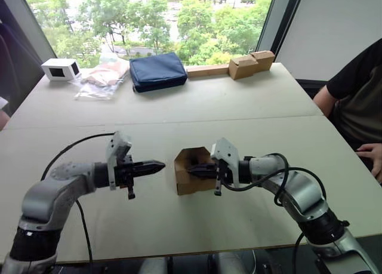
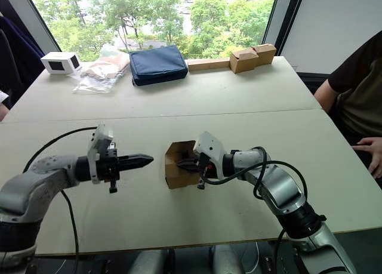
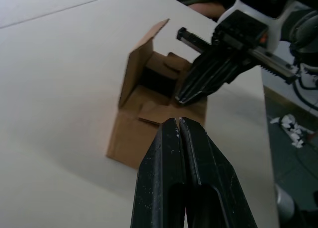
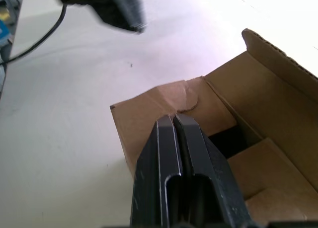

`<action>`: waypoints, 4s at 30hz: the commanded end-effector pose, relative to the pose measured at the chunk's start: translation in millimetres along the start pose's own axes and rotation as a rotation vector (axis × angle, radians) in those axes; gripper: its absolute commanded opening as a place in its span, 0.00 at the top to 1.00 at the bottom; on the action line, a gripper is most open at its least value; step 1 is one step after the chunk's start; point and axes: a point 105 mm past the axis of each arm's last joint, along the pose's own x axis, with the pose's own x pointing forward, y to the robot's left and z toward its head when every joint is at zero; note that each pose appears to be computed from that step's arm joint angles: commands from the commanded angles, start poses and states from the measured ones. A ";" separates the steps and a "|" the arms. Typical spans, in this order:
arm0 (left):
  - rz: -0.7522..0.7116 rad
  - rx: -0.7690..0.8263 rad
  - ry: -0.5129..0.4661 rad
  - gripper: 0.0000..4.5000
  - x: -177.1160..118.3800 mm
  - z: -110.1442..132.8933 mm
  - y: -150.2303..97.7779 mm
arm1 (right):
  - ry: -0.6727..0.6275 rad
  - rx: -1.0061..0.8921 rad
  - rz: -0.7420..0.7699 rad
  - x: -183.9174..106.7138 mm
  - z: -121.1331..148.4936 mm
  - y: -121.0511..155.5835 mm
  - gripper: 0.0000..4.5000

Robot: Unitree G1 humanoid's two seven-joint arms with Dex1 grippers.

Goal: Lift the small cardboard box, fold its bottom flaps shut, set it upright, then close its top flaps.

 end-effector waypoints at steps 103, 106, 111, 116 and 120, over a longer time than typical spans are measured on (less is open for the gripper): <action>0.119 -0.028 -0.206 0.99 69.8 9.7 28.1 | 0.162 -0.214 -0.063 -23.0 8.2 7.0 1.00; 0.117 -0.029 -0.203 0.99 69.8 9.9 27.5 | 0.162 -0.213 -0.063 -21.5 6.1 6.9 1.00; 0.112 -0.036 -0.202 0.99 70.2 9.8 26.7 | 0.169 -0.226 -0.070 -20.0 3.8 5.7 1.00; 0.111 -0.045 -0.206 0.99 71.8 9.4 26.4 | 0.197 -0.277 -0.094 -19.3 0.1 0.1 1.00; 0.107 -0.053 -0.199 0.99 72.4 6.5 25.1 | 0.216 -0.299 -0.105 -18.2 -4.3 -2.7 1.00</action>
